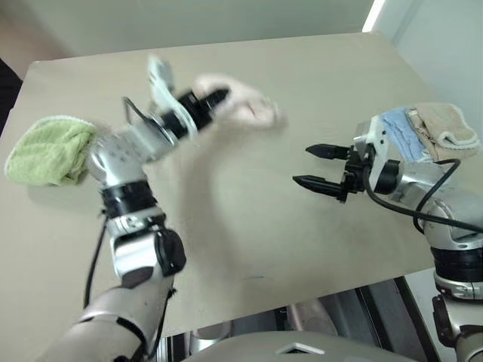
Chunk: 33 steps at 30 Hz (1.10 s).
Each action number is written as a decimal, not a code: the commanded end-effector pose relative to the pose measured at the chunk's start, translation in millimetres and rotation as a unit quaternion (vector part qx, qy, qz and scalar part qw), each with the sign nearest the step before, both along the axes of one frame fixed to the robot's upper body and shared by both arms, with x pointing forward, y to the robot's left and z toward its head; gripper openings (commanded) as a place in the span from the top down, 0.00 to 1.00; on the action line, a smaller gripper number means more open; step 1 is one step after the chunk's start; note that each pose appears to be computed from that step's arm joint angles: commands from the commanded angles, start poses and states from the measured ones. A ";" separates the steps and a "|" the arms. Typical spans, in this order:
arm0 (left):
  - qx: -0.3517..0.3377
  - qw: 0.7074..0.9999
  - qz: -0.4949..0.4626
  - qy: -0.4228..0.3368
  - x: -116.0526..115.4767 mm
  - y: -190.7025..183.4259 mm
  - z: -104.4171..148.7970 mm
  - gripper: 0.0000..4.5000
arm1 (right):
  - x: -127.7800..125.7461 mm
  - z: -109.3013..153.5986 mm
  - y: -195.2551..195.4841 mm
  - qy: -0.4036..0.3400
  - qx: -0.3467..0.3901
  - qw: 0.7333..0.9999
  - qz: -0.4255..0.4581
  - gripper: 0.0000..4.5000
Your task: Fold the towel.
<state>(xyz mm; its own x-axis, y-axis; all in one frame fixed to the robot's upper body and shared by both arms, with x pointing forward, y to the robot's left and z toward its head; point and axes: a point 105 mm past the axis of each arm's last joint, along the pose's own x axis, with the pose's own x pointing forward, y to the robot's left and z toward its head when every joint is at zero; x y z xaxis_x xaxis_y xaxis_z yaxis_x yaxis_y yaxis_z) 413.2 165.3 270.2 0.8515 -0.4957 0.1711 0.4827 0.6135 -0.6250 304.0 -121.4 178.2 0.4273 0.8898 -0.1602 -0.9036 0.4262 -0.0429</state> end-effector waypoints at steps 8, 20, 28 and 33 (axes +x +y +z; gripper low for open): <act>0.034 0.947 0.308 -0.084 -14.7 172.1 56.1 0.99 | 4.1 13.8 -3.7 -0.037 0.005 0.999 -0.013 0.00; 0.086 0.927 0.364 -0.021 -56.4 241.0 -19.2 0.99 | 8.4 16.0 -2.2 -0.039 0.002 0.999 -0.005 0.00; 0.090 0.917 0.388 0.033 -81.4 262.3 -61.2 0.66 | 8.2 13.7 -5.2 -0.038 -0.005 0.999 -0.007 0.00; 0.063 0.921 0.384 0.025 -87.1 259.1 -59.9 0.25 | 9.7 13.2 -3.5 -0.038 -0.007 0.999 -0.005 0.00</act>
<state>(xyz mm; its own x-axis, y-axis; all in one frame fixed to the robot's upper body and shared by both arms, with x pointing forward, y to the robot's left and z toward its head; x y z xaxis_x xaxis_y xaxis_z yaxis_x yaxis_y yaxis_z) 330.8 424.5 190.4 0.9691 0.2442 0.0364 -0.1871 0.8226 -0.5370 314.1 -125.8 180.7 0.4540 0.8764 -0.1605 -0.8909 0.4482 -0.0729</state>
